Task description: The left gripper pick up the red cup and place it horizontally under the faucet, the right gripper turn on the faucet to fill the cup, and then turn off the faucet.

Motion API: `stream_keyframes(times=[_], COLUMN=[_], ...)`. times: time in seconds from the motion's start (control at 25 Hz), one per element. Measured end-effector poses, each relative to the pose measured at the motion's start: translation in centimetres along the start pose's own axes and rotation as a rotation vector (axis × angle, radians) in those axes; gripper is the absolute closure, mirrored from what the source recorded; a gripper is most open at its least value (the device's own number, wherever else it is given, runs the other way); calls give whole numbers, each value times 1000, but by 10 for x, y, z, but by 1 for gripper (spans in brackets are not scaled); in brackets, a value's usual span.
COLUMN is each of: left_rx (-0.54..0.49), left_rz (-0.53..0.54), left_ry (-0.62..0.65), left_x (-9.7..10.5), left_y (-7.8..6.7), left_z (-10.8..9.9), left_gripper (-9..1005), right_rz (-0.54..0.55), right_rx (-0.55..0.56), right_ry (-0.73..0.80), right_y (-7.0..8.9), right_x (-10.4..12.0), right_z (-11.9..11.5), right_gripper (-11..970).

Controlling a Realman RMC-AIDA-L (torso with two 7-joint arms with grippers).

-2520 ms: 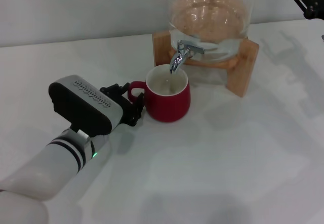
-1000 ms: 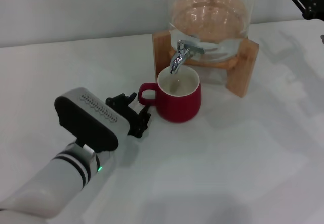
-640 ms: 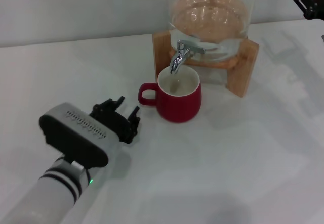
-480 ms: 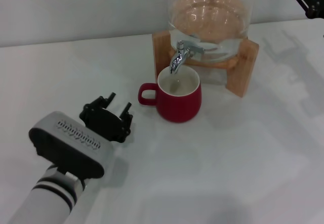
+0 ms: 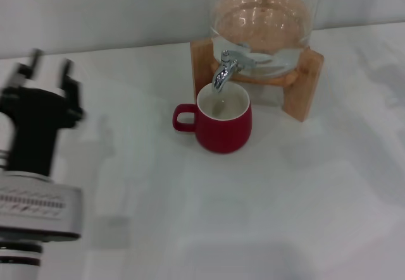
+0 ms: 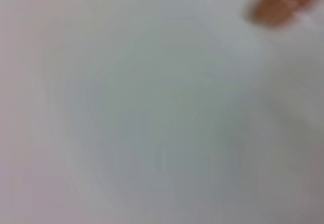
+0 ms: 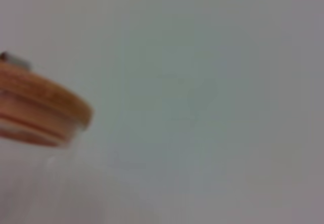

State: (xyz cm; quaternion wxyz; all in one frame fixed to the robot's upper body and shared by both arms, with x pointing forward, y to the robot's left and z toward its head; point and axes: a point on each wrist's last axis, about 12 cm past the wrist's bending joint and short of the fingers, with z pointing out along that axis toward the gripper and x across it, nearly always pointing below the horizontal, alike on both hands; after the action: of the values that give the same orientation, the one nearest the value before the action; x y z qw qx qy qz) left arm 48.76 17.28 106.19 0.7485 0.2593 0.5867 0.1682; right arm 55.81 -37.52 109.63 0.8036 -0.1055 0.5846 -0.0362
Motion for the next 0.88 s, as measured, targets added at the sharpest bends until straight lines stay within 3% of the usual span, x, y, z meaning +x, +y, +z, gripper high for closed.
stream_keyframes(times=[0.28,0.48,0.64,0.88], left_rx=[-304,-469,-500,-498], left_rz=[-48,-335,-466,-473], left_ry=[-104,-124,-110,-68], left_x=[10,37,59,70], left_y=[47,85,101,106], left_z=[-6,-12,-19,-14], left_gripper=[525,502,483,455], right_rz=[46,132,222,315], right_rx=[114,131,84,-118], right_ry=[-76,-137,-181,-174], right_y=[-15,-14,-8,14], right_x=[-6,-9,-13,-15], right_z=[-17,-29,-35,-42], right_gripper=[314,314,314,314])
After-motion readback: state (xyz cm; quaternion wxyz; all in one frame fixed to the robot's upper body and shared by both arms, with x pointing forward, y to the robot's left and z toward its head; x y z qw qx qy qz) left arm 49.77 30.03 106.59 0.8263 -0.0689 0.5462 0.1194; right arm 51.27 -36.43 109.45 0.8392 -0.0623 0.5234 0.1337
